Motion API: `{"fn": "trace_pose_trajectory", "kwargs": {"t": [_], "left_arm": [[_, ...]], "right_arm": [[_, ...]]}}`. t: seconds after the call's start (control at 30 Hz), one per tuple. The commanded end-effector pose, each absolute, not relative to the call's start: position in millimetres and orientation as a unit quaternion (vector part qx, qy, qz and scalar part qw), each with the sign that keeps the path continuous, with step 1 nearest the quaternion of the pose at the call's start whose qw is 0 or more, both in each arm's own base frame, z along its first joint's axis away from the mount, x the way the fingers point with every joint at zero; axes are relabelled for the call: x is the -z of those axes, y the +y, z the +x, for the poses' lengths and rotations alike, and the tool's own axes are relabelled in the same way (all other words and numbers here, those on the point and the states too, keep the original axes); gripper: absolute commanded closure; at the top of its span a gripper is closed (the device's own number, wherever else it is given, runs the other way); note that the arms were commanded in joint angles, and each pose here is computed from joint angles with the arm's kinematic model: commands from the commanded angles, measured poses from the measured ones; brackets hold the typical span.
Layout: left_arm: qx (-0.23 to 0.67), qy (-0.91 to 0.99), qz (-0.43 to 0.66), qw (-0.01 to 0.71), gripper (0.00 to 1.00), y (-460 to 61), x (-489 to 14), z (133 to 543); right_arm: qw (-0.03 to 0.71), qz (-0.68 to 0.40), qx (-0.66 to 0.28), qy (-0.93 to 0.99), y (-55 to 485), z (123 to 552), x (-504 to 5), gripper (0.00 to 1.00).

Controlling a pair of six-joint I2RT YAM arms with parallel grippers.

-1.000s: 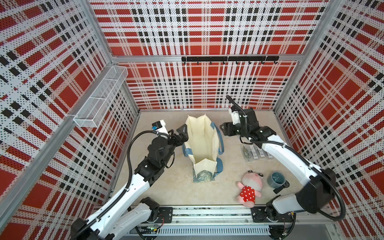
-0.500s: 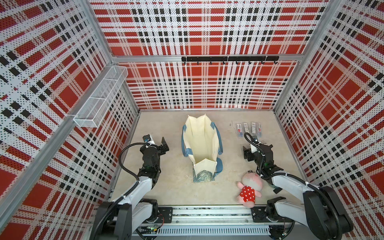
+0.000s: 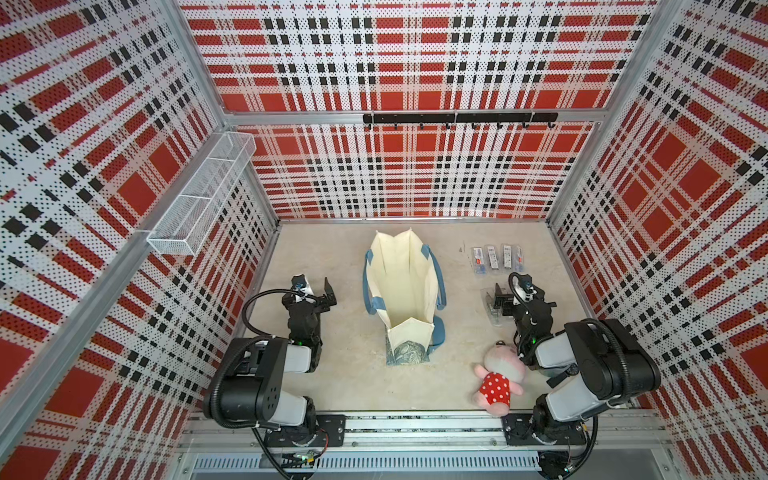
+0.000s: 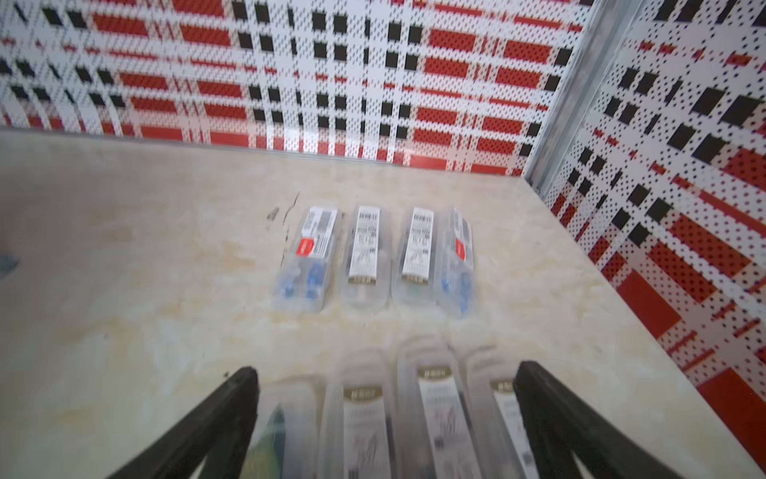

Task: Take out the compass set from the canvas bag
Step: Reset both arms

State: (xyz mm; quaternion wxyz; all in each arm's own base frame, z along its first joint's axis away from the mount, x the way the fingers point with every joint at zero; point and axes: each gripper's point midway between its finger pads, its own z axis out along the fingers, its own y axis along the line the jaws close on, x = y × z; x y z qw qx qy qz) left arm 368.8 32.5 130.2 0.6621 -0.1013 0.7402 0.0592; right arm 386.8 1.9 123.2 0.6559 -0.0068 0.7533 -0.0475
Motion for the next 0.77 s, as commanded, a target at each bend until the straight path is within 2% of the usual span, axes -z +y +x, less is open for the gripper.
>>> {"fn": "trace_pose_trajectory", "kwargs": {"t": [0.0,0.73], "left_arm": [[-0.066,0.700,-0.121,0.700,0.02,44.3,-153.0,371.2],[-0.064,0.694,-0.124,0.706,0.02,44.5,-155.0,371.2]], "right_arm": [[0.658,0.011,0.022,0.753,-2.7,392.8,-128.6,0.00],[0.653,0.009,0.025,0.757,-2.5,395.8,-125.4,0.00]]}}
